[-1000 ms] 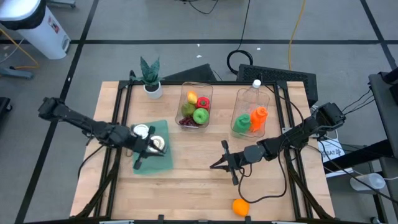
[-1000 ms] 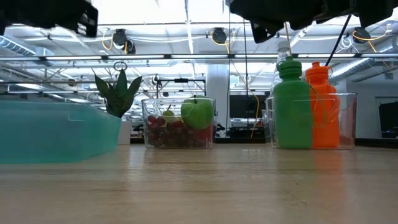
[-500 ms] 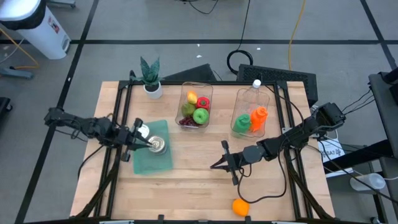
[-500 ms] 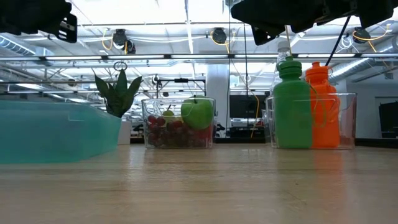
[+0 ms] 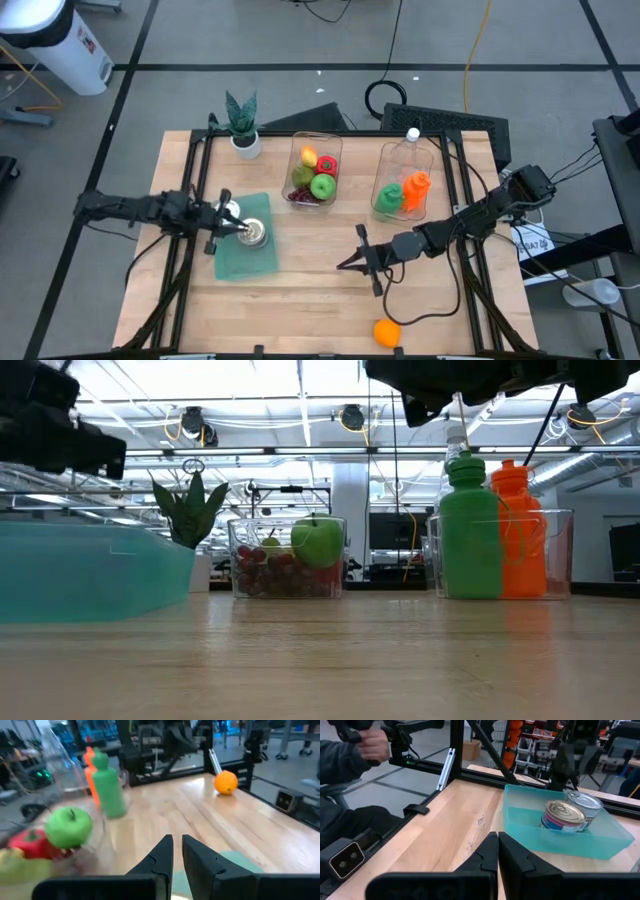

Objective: Pick & Place Food Item
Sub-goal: Put the orange into the left transparent bin

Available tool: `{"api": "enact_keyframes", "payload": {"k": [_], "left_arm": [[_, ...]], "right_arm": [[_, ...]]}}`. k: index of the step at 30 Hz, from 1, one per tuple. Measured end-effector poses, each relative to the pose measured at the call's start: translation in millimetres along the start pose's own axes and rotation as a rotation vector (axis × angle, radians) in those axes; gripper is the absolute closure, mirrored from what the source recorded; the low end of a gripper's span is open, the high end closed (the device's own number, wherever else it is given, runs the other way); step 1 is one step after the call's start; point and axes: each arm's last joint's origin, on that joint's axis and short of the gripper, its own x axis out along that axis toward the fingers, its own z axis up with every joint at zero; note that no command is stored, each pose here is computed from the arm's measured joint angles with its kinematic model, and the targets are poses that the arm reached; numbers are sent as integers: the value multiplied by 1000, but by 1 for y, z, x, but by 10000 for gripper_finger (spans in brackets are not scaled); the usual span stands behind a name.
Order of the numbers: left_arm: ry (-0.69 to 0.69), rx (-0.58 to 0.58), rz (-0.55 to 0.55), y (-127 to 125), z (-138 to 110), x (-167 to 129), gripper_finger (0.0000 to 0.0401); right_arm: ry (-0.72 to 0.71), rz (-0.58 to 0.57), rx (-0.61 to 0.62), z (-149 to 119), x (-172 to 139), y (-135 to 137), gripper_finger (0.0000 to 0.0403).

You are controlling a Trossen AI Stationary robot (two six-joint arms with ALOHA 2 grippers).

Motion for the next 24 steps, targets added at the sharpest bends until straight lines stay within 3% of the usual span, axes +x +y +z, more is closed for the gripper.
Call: {"api": "enact_keyframes", "payload": {"k": [5, 13, 20, 24], "left_arm": [[-5, -24, -53, 1, -6, 0, 350], [-2, -38, -33, 4, -6, 0, 350], [19, -115, 134, 9, -8, 0, 350], [-59, -111, 123, 7, -10, 3, 350]], "right_arm": [[0, 0, 1, 0, 0, 0, 399], [9, -1, 0, -1, 0, 0, 399], [9, -2, 0, -1, 0, 0, 399], [9, -2, 1, -1, 0, 0, 399]]}}
